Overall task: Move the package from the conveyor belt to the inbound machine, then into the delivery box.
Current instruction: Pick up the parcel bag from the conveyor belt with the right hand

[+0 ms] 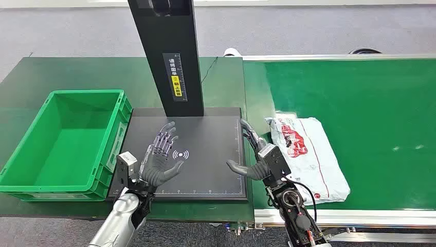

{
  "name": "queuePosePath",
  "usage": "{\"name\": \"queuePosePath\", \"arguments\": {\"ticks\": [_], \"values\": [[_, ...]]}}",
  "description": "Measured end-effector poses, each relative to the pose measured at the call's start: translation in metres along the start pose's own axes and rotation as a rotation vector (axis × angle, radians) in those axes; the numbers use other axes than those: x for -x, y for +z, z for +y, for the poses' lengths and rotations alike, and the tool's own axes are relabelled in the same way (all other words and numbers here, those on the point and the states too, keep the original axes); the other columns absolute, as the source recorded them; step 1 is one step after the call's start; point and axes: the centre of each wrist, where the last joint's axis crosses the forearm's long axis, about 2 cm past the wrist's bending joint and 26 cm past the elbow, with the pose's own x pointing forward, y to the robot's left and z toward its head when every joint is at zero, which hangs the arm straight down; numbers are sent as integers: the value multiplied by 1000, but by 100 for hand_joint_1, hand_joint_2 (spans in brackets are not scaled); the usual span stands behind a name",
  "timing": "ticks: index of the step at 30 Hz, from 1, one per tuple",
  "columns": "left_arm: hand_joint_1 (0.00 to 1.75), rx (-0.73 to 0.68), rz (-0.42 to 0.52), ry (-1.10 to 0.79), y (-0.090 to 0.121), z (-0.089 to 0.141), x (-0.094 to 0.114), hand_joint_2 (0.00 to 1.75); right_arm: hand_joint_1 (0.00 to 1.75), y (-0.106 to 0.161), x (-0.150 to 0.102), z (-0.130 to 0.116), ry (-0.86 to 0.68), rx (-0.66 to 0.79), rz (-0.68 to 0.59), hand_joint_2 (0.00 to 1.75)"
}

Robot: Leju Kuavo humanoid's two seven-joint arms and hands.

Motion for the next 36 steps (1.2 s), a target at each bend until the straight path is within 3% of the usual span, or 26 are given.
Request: {"name": "queuePosePath", "arguments": {"ticks": [7,13,20,36], "values": [[0,-4,1,-4,0,0,0,175,0,0,0,-2,46,40,22,175],[0,-23,5,-13,8,-1,-2,175,0,2,-3,-27,353,213,141,175],[0,-6,18,-13,8,1,-4,175,0,12,-8,-78,729,325,294,175],[0,3,0,-20,-7,3,-11,175,0,18,-8,-91,763,363,327,175]]}}
